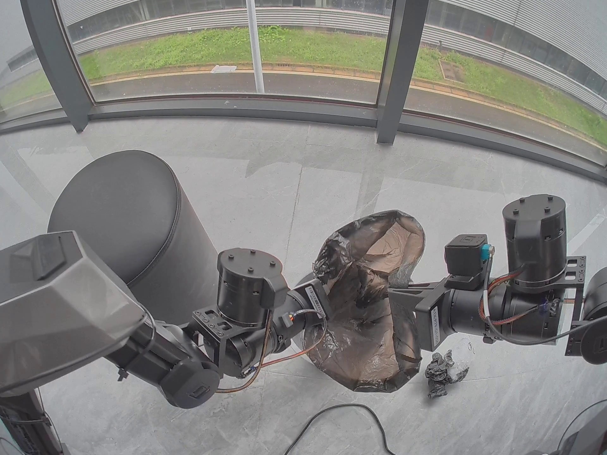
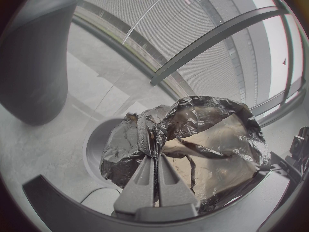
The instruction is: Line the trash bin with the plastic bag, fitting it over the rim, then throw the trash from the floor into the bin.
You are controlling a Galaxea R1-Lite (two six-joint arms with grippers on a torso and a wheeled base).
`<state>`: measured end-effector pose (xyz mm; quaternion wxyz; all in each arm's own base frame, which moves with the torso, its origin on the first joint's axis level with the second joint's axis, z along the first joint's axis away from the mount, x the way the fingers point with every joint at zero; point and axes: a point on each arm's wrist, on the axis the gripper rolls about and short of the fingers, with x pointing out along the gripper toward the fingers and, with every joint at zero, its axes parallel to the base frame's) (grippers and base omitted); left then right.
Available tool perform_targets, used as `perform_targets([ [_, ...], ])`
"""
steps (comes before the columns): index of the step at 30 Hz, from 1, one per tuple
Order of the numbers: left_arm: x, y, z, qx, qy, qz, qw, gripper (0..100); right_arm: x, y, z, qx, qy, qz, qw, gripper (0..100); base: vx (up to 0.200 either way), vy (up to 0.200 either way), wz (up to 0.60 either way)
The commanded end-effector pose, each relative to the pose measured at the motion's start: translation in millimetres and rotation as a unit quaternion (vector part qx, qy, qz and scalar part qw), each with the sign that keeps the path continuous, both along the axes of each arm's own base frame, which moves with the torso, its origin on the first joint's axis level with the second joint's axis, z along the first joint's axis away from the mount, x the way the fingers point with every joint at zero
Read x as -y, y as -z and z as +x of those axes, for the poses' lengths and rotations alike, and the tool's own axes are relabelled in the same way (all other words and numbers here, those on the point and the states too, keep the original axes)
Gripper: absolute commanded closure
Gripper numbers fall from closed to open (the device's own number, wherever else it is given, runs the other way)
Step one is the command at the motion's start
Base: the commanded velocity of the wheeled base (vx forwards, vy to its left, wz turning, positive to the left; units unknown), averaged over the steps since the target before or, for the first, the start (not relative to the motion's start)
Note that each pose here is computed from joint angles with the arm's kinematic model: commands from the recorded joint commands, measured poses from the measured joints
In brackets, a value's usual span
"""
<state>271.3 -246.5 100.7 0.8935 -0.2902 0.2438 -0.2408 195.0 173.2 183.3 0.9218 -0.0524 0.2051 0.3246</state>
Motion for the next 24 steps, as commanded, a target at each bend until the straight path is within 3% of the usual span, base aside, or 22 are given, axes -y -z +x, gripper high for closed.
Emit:
perform_targets([
  [1,0.0,32.8,-6.7,-0.047,0.002,0.029,0.9985,100,-2.7,16.9,5.8,-0.025,0.003,-0.02,0.9995,100,0.0,0.0,0.0],
  [13,-43.3,61.2,-50.5,-0.12,-0.005,0.096,0.988,100,-11.4,30.5,11.6,-0.046,-0.012,-0.032,0.9983,100,0.0,0.0,0.0],
  [20,-39.8,64.8,-35.5,-0.115,-0.015,0.091,0.9891,100,-18.6,38.2,10.6,-0.056,-0.022,-0.042,0.9973,100,0.0,0.0,0.0],
  [24,-20.5,69.7,0.1,-0.091,-0.028,0.072,0.9929,100,-13.3,52.2,44.6,-0.063,0.021,-0.049,0.9966,100,0.0,0.0,0.0],
])
